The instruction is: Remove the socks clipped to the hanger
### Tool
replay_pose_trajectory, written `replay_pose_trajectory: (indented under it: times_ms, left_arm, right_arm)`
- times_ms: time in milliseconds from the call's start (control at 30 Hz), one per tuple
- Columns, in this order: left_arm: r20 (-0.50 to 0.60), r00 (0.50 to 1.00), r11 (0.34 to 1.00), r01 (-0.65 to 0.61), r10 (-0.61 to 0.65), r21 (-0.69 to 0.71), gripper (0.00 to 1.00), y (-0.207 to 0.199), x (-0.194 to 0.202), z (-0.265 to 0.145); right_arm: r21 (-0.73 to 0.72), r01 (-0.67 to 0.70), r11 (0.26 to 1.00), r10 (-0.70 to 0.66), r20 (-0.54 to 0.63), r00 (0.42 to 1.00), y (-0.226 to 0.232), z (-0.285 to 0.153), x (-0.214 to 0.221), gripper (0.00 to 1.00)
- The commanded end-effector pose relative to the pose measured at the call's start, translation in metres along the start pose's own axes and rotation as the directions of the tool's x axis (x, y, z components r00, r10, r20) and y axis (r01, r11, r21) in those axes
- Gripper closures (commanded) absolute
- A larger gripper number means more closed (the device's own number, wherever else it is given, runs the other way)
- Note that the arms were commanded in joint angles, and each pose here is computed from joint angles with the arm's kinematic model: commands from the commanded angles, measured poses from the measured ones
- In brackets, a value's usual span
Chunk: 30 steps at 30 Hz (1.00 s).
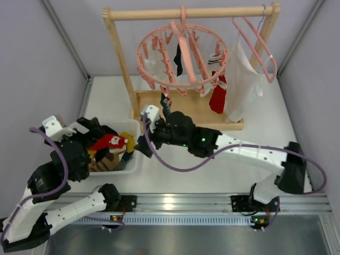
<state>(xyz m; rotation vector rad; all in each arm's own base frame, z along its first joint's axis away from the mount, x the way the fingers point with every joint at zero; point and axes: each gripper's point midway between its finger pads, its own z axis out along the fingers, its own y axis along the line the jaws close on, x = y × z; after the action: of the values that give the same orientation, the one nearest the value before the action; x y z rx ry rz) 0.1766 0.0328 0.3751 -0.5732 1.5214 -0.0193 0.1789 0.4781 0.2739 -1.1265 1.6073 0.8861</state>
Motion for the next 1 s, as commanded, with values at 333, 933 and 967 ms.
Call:
replay_pose_trajectory:
  times_ms: [333, 933, 967]
  left_arm:
    - [-0.391, 0.913, 0.950, 0.010, 0.119, 0.313, 0.01, -0.162, 0.169, 0.004]
    - [-0.203, 0.933, 0.946, -0.259, 0.297, 0.194, 0.02, -0.236, 0.244, 0.002]
    - [-0.184, 0.941, 0.949, -0.247, 0.282, 0.194, 0.02, -0.242, 0.243, 0.005]
  right_arm:
    - [0.482, -0.299, 0.823, 0.215, 0.223, 0.951, -0.077, -0.196, 0.012, 0.01]
    - [0.529, -0.404, 0.747, 0.278, 0.304, 0.911, -0.088, -0.263, 0.060, 0.01]
    - [0.523, -0.404, 0.751, 0.277, 0.305, 0.911, -0.087, -0.263, 0.060, 0.01]
